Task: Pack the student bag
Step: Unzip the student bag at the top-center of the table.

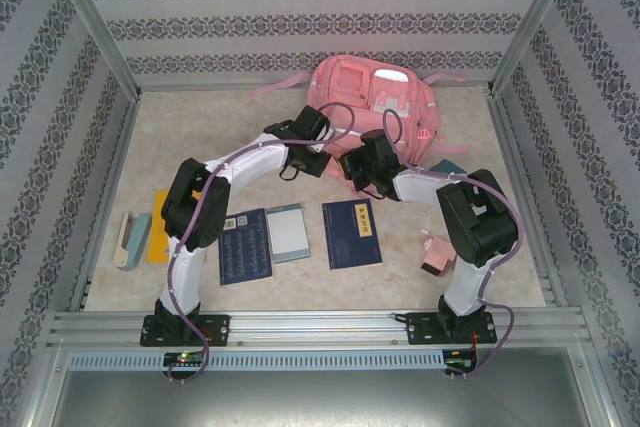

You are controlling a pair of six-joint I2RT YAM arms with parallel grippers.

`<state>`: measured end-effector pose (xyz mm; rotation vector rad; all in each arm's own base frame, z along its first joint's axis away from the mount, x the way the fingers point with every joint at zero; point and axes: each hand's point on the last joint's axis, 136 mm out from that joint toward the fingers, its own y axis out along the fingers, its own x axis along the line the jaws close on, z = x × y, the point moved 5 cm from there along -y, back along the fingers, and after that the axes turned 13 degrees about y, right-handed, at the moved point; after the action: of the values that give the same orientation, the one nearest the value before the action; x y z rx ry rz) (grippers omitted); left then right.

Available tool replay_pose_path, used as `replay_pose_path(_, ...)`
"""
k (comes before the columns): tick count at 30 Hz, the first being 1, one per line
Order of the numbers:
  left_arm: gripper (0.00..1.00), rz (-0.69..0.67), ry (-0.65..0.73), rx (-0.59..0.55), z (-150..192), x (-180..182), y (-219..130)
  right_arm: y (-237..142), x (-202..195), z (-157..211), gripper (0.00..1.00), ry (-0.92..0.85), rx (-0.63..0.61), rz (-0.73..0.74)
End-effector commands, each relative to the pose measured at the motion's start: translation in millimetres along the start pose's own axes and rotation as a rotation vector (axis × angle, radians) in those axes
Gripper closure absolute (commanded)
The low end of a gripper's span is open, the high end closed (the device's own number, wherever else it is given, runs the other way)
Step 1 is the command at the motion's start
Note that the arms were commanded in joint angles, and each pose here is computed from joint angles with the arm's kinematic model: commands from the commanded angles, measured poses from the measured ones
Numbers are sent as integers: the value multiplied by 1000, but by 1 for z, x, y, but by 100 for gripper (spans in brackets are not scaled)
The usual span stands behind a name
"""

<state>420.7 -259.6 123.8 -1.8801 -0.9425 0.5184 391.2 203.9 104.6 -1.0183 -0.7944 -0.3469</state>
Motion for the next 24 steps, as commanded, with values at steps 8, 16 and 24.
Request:
replay_pose_path(8,100,-256,-70,93,-15,103,24,-34,-20,-5,100,-97,-63,94)
replay_pose_path(16,100,-303,-147,-14,-53,138,48,-51,-25,9,100,-171,-27,127)
replay_pose_path(24,100,-283,-241,-157,-78,151,13,-79,-26,3,100,-255,-104,177)
